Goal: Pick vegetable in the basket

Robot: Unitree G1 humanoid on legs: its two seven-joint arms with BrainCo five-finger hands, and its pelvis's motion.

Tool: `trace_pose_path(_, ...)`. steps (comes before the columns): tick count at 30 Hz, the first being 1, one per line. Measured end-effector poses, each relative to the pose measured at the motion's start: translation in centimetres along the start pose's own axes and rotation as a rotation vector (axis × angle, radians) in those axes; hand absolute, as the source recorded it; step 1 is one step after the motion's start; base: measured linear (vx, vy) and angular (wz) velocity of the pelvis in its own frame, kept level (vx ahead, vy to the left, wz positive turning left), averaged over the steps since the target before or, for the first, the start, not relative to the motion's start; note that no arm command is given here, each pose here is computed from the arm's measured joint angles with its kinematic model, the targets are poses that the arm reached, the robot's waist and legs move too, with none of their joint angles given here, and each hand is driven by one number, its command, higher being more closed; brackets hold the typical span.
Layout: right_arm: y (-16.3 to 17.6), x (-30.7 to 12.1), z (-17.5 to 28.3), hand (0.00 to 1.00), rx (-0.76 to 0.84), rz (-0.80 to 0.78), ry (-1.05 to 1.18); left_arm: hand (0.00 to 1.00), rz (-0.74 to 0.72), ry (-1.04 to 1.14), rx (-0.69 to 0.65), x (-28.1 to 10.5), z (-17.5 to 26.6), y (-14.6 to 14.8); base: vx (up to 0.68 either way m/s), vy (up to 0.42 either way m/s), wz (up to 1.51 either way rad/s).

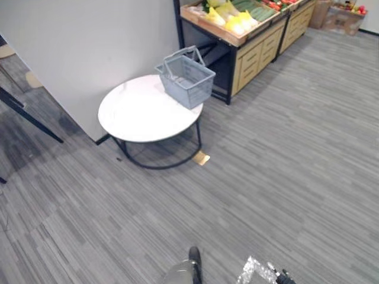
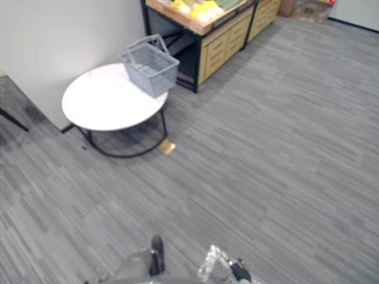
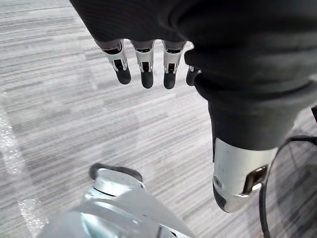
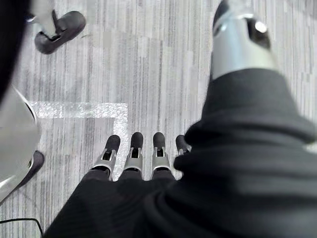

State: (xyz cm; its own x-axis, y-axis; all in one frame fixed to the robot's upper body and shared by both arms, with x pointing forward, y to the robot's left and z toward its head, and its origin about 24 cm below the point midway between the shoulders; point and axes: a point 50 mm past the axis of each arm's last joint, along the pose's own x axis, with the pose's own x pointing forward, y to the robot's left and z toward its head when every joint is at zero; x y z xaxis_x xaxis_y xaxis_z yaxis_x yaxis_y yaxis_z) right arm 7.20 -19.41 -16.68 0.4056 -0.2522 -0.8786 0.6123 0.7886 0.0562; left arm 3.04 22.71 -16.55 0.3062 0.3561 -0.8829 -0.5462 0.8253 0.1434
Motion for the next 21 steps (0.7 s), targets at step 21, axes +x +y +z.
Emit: trace_pose_path(21,-2.3,0.1,2.2,0.0,-0.017,-0.044,-0.089,0.0,-0.166,-0.062,-0.086,0.0,2.4,-7.0,0.47,-0.124,0.18)
